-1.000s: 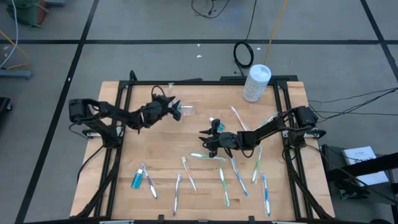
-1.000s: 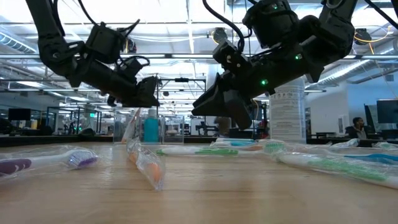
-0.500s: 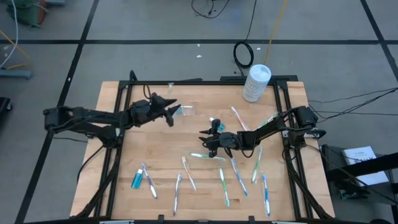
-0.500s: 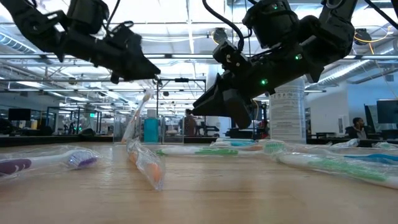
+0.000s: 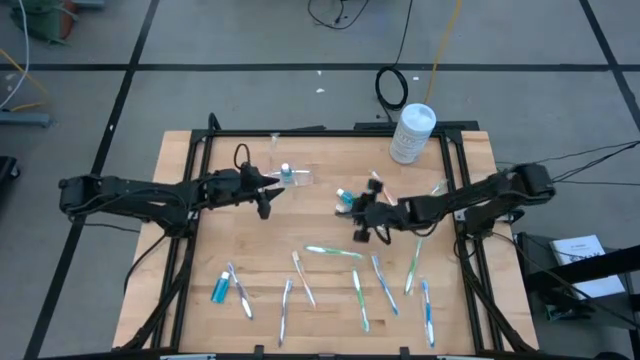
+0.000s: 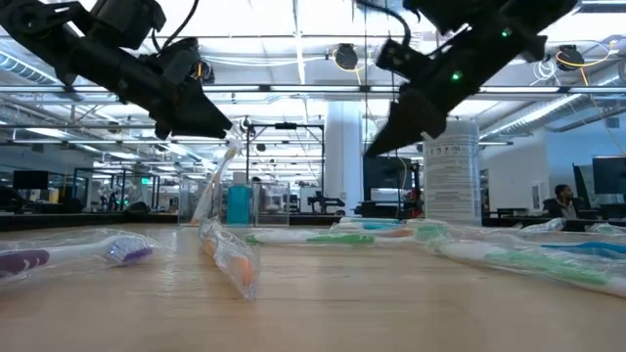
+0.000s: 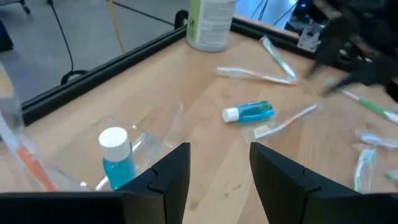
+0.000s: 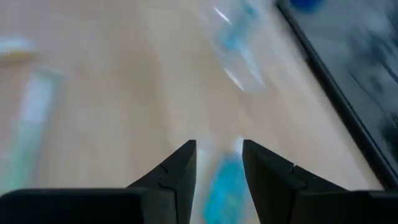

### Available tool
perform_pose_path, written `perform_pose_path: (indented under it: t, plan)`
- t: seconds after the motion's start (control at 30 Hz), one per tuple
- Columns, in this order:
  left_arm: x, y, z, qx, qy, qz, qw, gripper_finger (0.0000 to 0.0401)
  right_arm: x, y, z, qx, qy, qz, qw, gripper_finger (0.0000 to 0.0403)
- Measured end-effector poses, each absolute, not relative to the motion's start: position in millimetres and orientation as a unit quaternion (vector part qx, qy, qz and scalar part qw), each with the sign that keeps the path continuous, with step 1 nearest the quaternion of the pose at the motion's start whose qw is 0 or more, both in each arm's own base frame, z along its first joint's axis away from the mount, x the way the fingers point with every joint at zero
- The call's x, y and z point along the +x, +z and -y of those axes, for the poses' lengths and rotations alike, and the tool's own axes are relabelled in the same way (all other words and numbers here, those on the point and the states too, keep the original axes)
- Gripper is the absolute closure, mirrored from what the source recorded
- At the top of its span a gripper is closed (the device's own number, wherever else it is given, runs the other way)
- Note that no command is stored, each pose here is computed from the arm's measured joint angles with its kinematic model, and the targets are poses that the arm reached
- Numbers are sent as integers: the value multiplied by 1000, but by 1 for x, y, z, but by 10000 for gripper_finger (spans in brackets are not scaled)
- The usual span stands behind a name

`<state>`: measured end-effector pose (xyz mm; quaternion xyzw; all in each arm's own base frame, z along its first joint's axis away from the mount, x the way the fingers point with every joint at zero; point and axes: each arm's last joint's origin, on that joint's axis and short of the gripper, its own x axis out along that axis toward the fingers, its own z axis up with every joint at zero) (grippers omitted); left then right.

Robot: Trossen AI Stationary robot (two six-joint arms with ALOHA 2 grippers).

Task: Pick & Place toothbrushing station
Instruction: Put the green toothbrush into the transparent organizer

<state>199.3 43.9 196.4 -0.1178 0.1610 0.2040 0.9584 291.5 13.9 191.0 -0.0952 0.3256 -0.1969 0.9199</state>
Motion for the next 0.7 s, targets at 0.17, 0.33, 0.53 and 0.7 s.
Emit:
perform_pose_path:
  t: [0.17,0.33,0.53,0.7]
  plan:
    - [201,194,-43,-117,203,-166,958,229,257,194,2,-3,-318,-393,863,277]
    - [200,194,-43,-118,203,-167,958,229,224,194,11,92,-407,-446,792,277]
    - [200,194,-43,-118,203,-167,958,229,199,184,21,156,-510,-455,713,277]
    - [200,194,-44,-120,204,-167,957,229,182,163,28,217,-555,-457,660,277]
